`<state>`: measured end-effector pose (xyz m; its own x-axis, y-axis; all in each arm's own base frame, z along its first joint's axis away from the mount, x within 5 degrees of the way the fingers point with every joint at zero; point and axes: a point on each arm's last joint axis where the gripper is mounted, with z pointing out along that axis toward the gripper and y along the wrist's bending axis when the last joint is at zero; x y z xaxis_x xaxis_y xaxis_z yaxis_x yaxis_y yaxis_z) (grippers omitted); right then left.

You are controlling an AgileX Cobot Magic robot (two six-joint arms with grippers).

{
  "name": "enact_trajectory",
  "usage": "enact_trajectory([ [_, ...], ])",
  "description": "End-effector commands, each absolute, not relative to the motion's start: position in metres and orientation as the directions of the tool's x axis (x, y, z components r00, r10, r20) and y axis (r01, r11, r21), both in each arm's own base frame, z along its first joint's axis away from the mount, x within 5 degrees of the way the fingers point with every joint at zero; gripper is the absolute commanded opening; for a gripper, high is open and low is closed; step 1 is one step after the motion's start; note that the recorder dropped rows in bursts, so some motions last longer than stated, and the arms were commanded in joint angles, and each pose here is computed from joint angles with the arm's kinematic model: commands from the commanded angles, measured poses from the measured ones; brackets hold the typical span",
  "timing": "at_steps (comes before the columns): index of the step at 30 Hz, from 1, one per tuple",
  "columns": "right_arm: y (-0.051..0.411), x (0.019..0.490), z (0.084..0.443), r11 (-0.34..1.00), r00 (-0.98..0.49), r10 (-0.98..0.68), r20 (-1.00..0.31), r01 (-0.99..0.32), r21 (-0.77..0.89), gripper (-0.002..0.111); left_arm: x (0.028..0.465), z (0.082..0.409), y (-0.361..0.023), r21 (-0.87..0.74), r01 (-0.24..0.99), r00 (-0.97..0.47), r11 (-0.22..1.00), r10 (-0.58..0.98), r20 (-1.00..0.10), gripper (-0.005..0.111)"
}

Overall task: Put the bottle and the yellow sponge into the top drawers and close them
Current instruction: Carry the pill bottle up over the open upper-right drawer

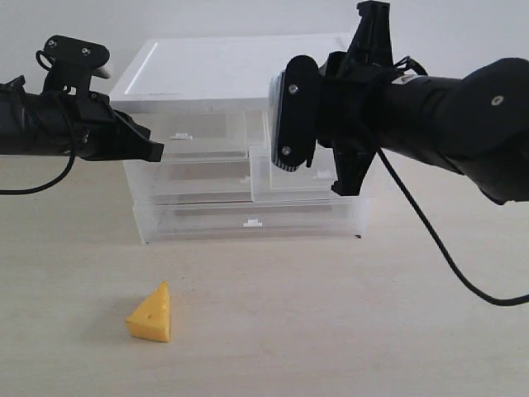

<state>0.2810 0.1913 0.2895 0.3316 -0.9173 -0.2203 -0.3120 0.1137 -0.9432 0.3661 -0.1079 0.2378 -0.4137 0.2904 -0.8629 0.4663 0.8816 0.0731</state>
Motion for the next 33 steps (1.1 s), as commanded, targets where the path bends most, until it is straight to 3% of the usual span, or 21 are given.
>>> enact_trajectory([
  [1, 0.1888, 0.2844, 0.2909, 0.164, 0.293, -0.919, -0.263, -0.324, -0.932, 0.0, 0.3657, 0.2365, -0.1068, 0.074, 0.467, -0.416, 0.881, 0.293, -0.861, 0.004],
  [13, 0.1881, 0.287, 0.2855, 0.183, 0.265, -0.923, -0.28, -0.339, -0.923, 0.001, 0.3657, 0.2365, -0.1068, 0.074, 0.467, -0.416, 0.881, 0.293, -0.861, 0.004],
  [17, 0.1885, 0.2881, 0.2834, 0.181, 0.26, -0.925, -0.277, -0.339, -0.923, 0.018, 0.3657, 0.2365, -0.1068, 0.074, 0.467, -0.416, 0.881, 0.293, -0.861, 0.004],
  [30, 0.1875, 0.2892, 0.2859, 0.164, 0.264, -0.932, -0.248, -0.304, -0.939, 0.018, 0.3657, 0.2366, -0.1068, 0.084, 0.472, -0.41, 0.877, 0.303, -0.86, 0.004],
  [33, 0.1875, 0.2892, 0.2858, 0.165, 0.263, -0.932, -0.25, -0.305, -0.938, 0.035, 0.3657, 0.2366, -0.1068, 0.084, 0.472, -0.41, 0.877, 0.303, -0.86, 0.004],
])
